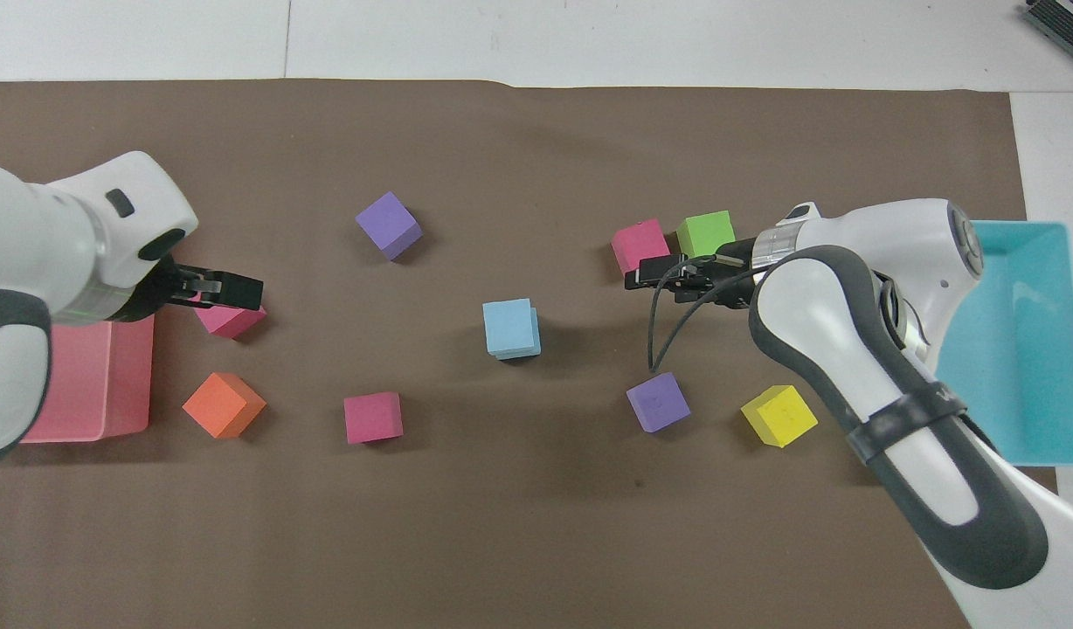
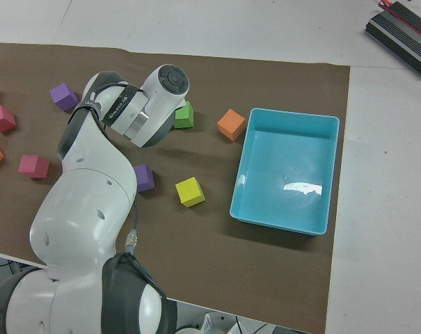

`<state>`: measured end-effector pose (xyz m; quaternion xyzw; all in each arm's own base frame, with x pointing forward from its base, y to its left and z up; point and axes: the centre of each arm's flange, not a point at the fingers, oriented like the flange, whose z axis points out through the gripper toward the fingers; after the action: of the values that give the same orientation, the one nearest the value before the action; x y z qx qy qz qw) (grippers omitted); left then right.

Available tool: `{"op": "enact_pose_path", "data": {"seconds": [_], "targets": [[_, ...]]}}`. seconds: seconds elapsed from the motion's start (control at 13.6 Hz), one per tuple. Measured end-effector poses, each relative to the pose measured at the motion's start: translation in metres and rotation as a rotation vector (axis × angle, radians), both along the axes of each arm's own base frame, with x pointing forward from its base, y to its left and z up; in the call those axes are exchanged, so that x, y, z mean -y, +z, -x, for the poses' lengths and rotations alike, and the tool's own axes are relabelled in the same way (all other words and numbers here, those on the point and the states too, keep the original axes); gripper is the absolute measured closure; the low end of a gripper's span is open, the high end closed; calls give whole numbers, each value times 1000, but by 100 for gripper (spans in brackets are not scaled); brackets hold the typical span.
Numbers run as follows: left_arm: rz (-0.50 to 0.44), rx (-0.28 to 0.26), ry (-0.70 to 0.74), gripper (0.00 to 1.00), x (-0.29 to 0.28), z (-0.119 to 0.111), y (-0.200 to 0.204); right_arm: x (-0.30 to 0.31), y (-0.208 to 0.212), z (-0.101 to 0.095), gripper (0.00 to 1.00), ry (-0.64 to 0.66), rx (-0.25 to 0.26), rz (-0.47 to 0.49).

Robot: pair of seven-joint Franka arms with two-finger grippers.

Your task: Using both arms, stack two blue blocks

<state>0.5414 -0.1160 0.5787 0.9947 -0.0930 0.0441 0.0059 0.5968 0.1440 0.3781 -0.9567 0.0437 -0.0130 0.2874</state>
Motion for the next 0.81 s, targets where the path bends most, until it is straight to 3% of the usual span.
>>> {"op": "enact_pose_path", "data": {"seconds": [0.37, 0.81], "targets": [[-5, -33, 20, 0, -47, -2, 76, 25, 77, 4, 0, 126, 8, 327], [1, -61, 9, 0, -49, -10, 88, 92, 153, 20, 0, 106, 35, 523]]}}
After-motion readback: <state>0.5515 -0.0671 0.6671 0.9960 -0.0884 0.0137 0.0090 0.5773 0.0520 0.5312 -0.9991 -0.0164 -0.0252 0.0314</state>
